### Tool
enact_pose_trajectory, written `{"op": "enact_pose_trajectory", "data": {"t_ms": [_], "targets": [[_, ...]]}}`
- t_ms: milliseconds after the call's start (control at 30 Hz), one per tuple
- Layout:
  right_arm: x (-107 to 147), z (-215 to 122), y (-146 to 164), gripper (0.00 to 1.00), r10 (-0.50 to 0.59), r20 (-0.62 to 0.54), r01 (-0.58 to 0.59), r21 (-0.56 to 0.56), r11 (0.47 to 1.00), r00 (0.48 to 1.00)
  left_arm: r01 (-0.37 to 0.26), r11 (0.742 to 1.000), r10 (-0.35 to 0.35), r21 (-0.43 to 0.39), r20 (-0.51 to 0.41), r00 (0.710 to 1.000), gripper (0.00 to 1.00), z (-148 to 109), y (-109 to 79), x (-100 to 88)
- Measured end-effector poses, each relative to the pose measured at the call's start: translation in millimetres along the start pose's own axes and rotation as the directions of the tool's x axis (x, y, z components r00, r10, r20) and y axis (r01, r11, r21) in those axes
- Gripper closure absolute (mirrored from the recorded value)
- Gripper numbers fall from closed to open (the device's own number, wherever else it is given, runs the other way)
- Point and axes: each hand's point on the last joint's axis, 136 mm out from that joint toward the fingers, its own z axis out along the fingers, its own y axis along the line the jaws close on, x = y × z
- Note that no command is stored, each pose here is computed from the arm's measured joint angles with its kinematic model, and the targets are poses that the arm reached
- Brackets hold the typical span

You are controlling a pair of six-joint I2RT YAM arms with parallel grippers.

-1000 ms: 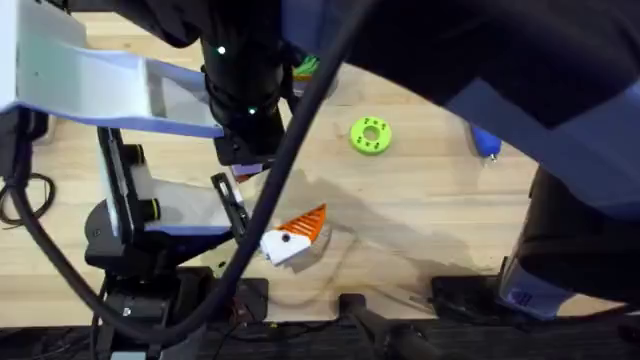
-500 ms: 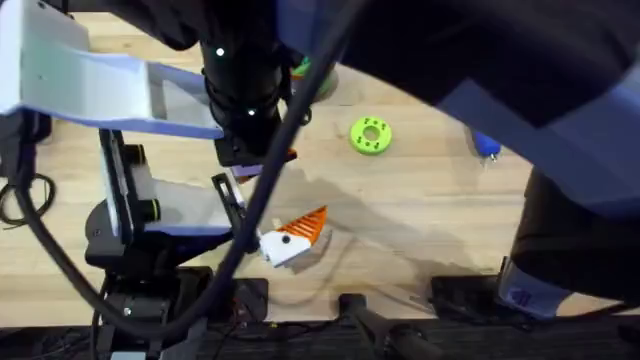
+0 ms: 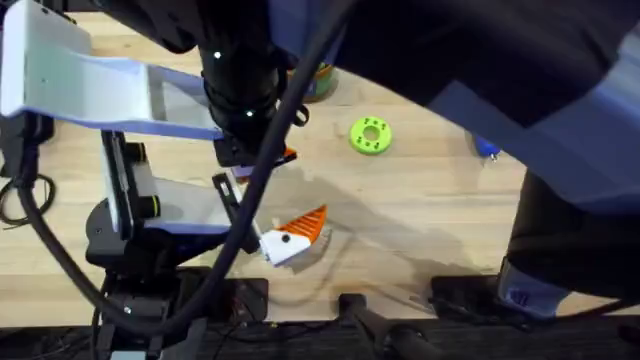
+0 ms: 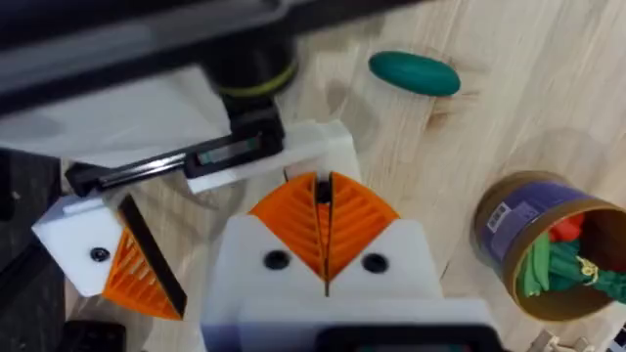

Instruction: Pick up the gripper from the table and insert it into the empty holder that is missing its gripper. Then pick up a screw, insert it into the mounting hole, and use the screwdriver to tighten it. Finally, clean up the table by picking up the vegetable and placing it into the bucket.

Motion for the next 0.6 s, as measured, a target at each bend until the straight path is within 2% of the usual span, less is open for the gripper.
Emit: {"op": "enact_pose_trajectory", "data": {"t_ms": [233,267,433,467,600], "targets": [[0.0,0.0,0.0,0.995,0.000,0.000,0.000,0.000,1.000,1.000,0.000,1.000,0.000,0.000,0.000,1.000,0.014,0.0,0.0,0.0],[0.1,0.0,0.2,0.945,0.006,0.000,-0.006,-0.001,1.000,1.000,0.002,1.000,-0.002,0.000,0.000,1.000,0.014,0.0,0.1,0.0],[0.4,0.1,-0.1,0.213,0.004,-0.001,-0.004,0.000,1.000,1.000,-0.005,1.000,0.005,0.005,0.001,1.000,0.014,0.0,-0.9,-0.2],[0.8,1.6,0.6,0.113,0.002,-0.006,-0.002,-0.005,1.000,1.000,-0.008,1.000,0.008,0.004,0.001,1.000,0.014,0.0,-0.8,-0.2],[1.2,8.2,0.4,0.075,0.005,-0.017,-0.005,-0.015,1.000,1.000,-0.015,1.000,0.015,0.004,0.001,1.000,0.014,0.0,-0.8,-0.2]]}}
